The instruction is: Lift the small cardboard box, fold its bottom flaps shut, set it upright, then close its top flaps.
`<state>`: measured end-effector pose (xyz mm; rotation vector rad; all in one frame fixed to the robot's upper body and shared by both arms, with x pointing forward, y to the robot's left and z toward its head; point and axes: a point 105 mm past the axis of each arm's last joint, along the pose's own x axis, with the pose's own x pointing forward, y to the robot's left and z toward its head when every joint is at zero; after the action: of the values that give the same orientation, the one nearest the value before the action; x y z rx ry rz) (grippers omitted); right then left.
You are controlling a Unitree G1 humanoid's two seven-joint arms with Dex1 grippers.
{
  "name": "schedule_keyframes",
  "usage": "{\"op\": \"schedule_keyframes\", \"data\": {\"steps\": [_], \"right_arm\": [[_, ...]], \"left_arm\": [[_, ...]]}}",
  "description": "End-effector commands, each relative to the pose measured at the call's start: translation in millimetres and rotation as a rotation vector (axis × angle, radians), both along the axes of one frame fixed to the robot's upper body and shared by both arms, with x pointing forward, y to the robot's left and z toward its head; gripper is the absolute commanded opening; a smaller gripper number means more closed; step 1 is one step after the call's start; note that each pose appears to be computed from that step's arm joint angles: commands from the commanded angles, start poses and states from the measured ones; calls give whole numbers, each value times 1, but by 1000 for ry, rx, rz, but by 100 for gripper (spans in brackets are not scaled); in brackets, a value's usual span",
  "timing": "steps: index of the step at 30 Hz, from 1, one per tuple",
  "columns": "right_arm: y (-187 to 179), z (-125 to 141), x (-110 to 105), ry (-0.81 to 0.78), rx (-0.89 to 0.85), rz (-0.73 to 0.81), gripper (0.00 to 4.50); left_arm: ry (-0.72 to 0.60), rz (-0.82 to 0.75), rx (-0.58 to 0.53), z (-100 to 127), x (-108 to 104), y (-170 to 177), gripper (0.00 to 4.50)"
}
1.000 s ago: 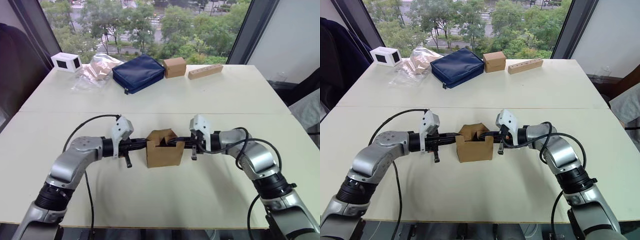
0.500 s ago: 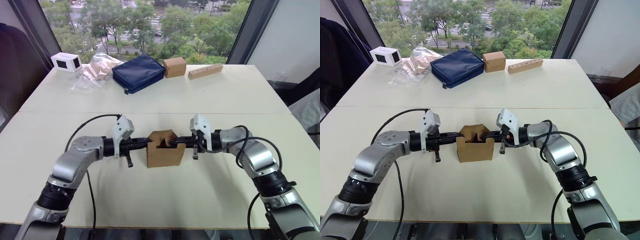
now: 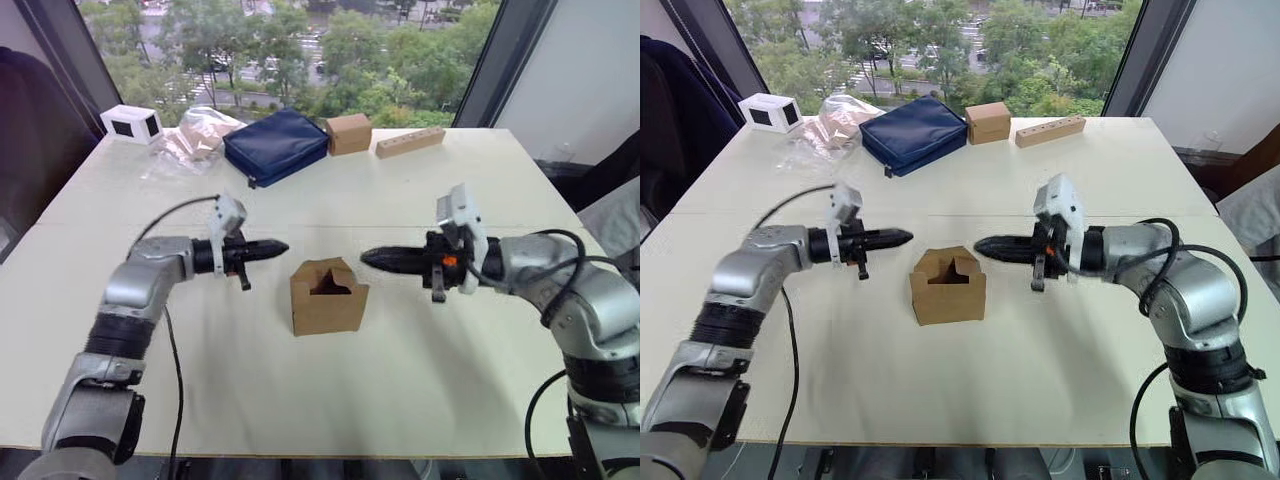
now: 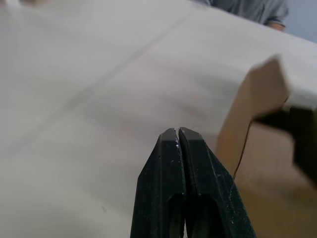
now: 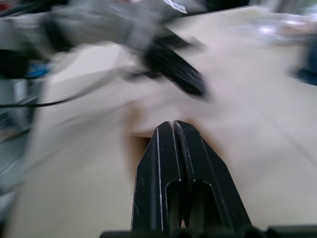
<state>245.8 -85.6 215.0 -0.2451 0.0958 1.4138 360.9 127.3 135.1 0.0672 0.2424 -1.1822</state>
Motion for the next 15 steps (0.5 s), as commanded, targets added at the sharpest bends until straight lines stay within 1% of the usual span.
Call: {"op": "schedule_keyframes", "data": {"steps": [1,3,6,10,15], "right_arm": [[12,-2,-21,-21,-34,56,0],[19,-10,-25,-48,-76,60,0],[28,-18,-19,-104,-87,32,0],[30,-29,-5,-177,-162,-12,0],[30,-30,11,-243,-184,-63,0]], "left_arm": [[-24,-44,17,2,10,-3,5],[14,-62,3,-4,13,-7,5],[18,-100,-17,-4,16,-19,5],[17,-145,-28,-7,15,-29,5],[-7,-147,-39,-6,17,-36,5]]}}
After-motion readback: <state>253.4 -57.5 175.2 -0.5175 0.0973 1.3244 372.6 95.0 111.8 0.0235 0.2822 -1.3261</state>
